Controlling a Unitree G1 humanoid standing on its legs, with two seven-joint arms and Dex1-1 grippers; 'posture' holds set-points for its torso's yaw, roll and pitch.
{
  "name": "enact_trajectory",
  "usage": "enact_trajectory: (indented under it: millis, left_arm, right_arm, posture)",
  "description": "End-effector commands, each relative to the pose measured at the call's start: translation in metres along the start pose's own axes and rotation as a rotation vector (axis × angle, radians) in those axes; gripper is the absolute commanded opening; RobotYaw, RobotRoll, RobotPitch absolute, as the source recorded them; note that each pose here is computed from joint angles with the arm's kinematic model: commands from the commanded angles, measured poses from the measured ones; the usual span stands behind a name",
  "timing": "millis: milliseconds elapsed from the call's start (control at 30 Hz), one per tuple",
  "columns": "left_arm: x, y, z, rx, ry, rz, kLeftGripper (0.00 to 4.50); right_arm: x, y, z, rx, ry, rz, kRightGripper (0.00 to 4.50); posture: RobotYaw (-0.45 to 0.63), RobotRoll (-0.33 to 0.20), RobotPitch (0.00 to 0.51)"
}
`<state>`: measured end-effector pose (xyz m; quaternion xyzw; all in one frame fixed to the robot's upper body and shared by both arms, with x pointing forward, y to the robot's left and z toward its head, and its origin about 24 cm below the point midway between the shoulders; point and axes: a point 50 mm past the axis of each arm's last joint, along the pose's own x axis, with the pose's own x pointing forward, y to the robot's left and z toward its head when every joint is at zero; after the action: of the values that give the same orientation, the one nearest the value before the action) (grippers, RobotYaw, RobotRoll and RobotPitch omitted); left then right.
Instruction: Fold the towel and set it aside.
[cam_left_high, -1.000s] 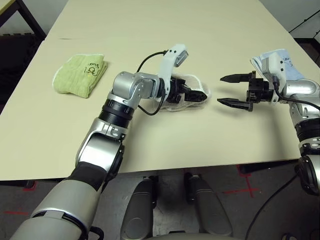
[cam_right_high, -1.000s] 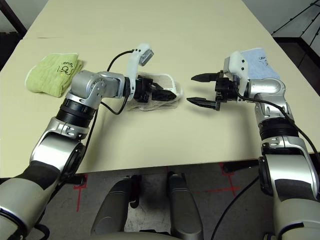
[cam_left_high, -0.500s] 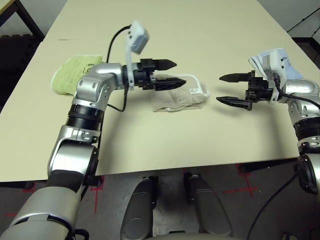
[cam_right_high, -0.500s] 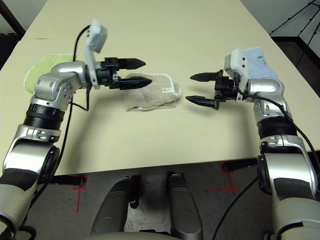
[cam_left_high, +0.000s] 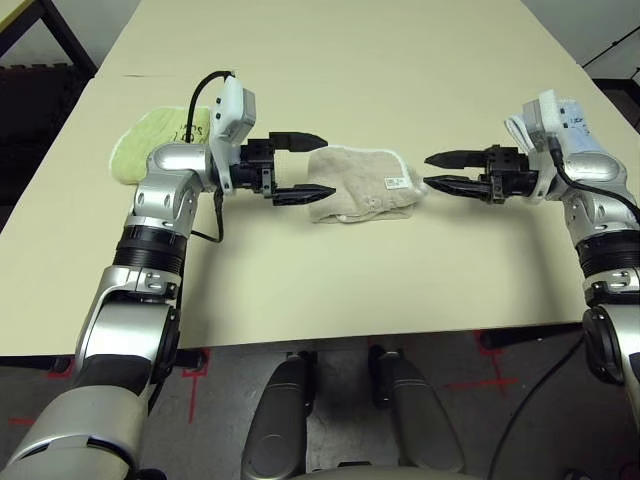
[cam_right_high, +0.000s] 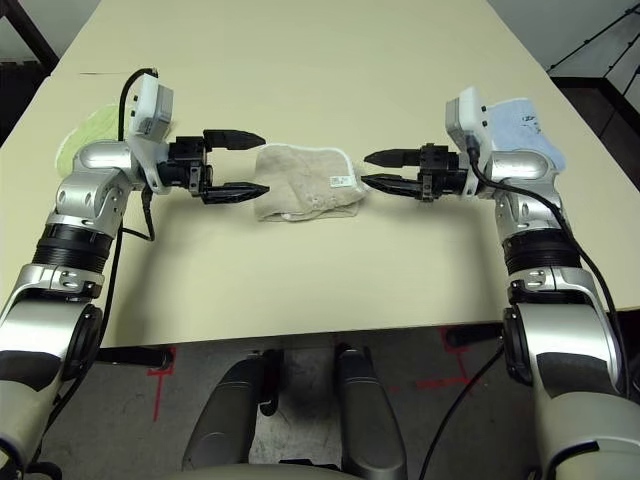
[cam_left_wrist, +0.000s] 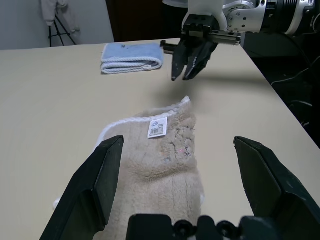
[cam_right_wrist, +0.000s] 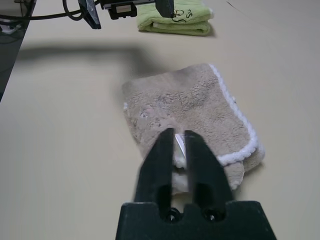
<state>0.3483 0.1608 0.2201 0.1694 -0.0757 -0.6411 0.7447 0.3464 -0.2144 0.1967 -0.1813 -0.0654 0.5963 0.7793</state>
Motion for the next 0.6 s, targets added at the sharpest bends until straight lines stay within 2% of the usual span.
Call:
enact_trajectory:
  millis: [33, 133, 233, 533, 600]
  left_arm:
    - [-0.001, -0.003, -0.010, -0.051, 0.011, 0.002, 4.50]
    - [0.002, -0.002, -0.014, -0.078, 0.010, 0.009, 4.50]
    - [0.003, -0.002, -0.019, -0.079, 0.013, 0.008, 3.53]
    - [0.000, -0.002, -0.025, -0.079, 0.032, 0.004, 0.04]
    - [0.000, 0.000, -0.025, -0.085, 0.039, 0.009, 0.04]
  right_arm:
    - [-0.001, 0.004, -0.003, 0.002, 0.022, 0.018, 0.02]
    - [0.002, 0.004, -0.003, 0.006, 0.021, 0.024, 0.02]
    - [0.006, 0.005, -0.003, 0.008, 0.018, 0.031, 0.00]
    - [0.014, 0.002, -0.001, 0.010, 0.006, 0.034, 0.00]
    - [0.017, 0.001, -0.001, 0.017, -0.005, 0.026, 0.00]
  posture:
    - [0.02, 0.000, 0.196]
    - [0.02, 0.000, 0.201]
    - [0.01, 0.000, 0.206]
    - [0.02, 0.000, 0.212]
    - [0.02, 0.000, 0.213]
